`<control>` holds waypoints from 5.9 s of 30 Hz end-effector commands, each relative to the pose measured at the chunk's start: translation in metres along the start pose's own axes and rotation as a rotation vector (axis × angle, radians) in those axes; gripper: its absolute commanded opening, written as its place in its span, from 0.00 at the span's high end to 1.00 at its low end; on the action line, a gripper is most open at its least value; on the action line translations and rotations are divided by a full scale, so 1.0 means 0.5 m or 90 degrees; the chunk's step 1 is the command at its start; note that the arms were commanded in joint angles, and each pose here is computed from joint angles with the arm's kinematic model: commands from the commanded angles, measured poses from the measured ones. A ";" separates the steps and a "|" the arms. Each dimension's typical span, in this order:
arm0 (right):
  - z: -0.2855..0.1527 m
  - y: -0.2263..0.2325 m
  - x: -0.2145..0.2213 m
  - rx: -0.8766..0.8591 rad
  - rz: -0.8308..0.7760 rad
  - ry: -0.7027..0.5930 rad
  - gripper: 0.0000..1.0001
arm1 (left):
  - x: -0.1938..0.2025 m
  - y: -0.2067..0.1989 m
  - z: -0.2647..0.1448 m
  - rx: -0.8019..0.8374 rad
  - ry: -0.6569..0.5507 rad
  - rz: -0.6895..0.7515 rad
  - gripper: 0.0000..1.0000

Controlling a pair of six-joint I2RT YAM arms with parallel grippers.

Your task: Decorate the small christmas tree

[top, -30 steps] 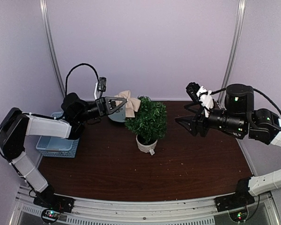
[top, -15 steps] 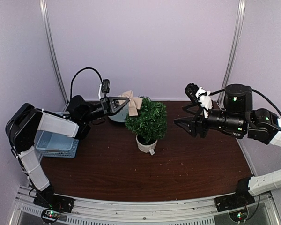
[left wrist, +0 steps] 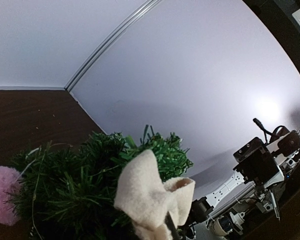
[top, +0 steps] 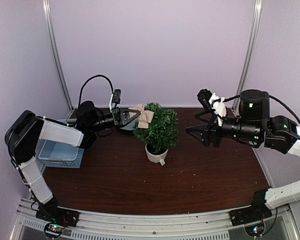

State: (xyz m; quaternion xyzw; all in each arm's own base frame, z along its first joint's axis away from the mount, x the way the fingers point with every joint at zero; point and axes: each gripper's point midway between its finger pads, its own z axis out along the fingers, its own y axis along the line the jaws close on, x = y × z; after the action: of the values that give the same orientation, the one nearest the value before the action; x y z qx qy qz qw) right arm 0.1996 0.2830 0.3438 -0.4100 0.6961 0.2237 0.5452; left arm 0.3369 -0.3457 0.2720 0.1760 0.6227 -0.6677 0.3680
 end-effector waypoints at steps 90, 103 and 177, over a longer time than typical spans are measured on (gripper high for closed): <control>0.052 0.016 -0.050 -0.038 0.024 -0.036 0.34 | -0.006 -0.031 -0.010 -0.228 0.048 0.080 0.44; 0.040 -0.005 -0.042 -0.022 0.043 -0.034 0.32 | -0.039 -0.016 -0.168 -0.445 0.070 0.122 0.31; 0.065 -0.066 -0.027 -0.047 0.134 -0.030 0.31 | -0.118 0.611 -0.688 -1.039 0.241 -0.015 0.44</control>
State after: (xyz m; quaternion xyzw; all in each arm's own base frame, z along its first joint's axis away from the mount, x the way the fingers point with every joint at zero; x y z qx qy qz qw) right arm 0.2465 0.2952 0.3336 -0.3515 0.7256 0.3075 0.5053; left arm 0.5149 0.0142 0.0458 -0.0493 0.9613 0.0220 0.2703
